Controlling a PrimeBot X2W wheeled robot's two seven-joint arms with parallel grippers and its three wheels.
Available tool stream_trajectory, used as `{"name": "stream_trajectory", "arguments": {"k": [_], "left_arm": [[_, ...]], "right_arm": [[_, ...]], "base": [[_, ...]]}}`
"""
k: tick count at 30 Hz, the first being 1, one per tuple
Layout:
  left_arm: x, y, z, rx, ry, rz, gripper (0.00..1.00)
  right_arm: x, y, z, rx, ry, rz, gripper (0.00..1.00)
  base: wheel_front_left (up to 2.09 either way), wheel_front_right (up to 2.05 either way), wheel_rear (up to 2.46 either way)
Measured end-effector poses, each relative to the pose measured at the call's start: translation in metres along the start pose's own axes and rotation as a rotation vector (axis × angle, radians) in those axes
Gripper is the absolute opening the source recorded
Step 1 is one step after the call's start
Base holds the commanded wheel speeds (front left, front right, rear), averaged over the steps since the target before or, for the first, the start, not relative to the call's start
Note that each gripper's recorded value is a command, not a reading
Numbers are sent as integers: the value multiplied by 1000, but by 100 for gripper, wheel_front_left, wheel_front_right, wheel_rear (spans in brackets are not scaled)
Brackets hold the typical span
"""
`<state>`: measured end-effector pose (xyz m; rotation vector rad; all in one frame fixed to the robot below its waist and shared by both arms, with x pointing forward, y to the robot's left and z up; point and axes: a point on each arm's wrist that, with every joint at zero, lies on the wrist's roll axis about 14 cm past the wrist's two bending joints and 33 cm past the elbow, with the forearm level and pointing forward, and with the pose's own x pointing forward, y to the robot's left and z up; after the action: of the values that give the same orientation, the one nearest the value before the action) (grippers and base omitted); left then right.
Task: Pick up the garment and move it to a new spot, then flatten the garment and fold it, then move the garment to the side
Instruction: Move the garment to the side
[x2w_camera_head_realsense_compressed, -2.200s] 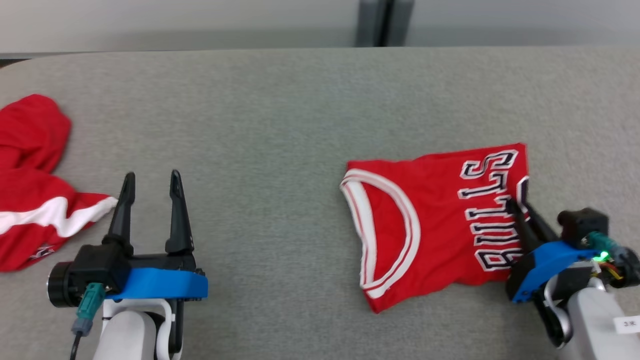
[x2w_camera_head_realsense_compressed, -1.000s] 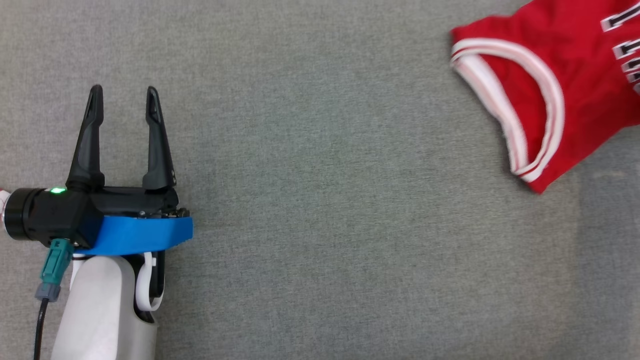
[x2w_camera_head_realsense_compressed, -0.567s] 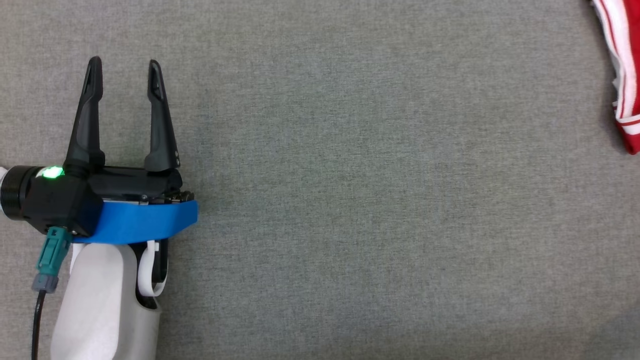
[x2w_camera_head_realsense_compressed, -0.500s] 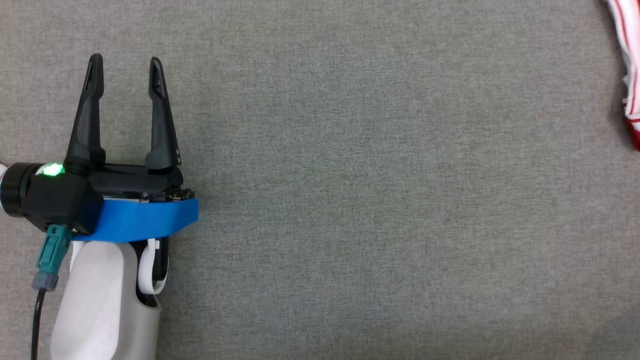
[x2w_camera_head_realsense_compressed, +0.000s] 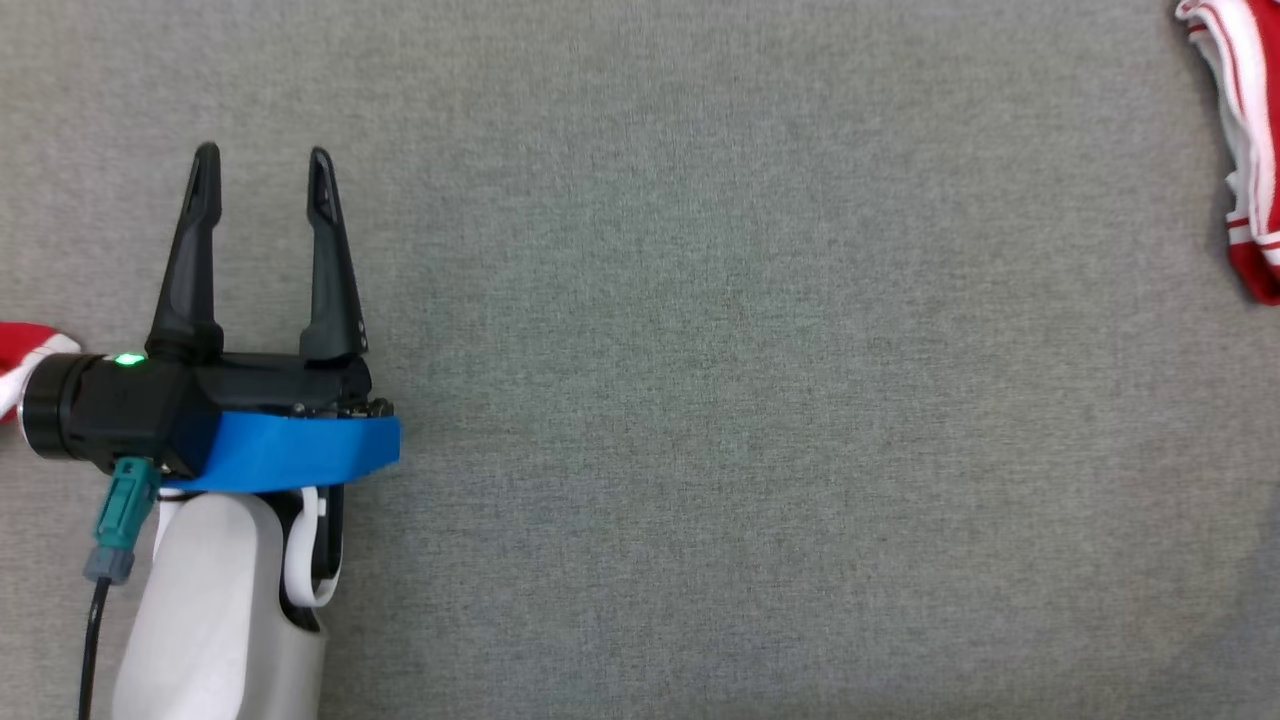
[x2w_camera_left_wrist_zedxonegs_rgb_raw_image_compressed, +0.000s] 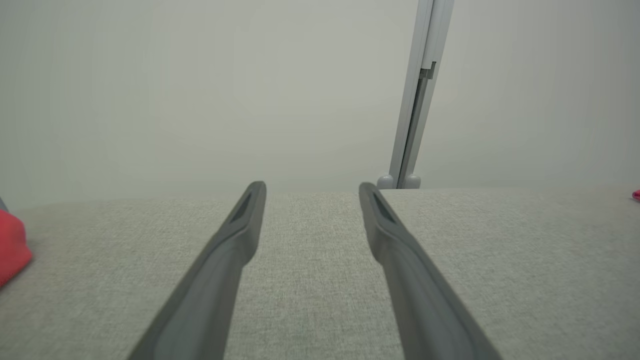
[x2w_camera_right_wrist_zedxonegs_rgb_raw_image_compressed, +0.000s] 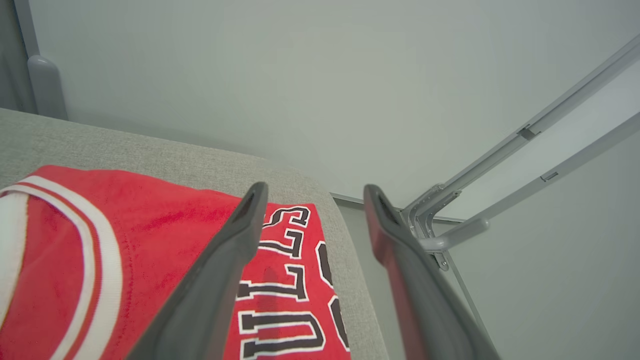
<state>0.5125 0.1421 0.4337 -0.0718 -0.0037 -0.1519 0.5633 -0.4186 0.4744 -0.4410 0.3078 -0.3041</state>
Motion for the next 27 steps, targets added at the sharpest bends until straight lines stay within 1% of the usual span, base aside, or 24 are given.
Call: {"name": "stream_trajectory", "arguments": {"k": [2,5,10,13,21,27], "left_arm": [[-5,1,6,2,-3,5,100],[-15,4,15,6,-12,21,100],[-34,12,31,14,-23,55,100],[-48,16,36,16,-21,79,100],[-82,22,44,4,-14,124,100],[-98,22,50,-6,-20,139,100]], "right_arm": [[-5,4,15,11,-55,11,100],[-14,19,42,40,-143,47,100],[-39,53,77,103,-262,133,100],[-58,78,92,148,-316,196,100],[-114,131,108,246,-392,342,100],[-153,150,104,333,-405,394,100]], "base": [[0,0,0],[0,0,0],[0,0,0],[0,0,0],[0,0,0],[0,0,0]]}}
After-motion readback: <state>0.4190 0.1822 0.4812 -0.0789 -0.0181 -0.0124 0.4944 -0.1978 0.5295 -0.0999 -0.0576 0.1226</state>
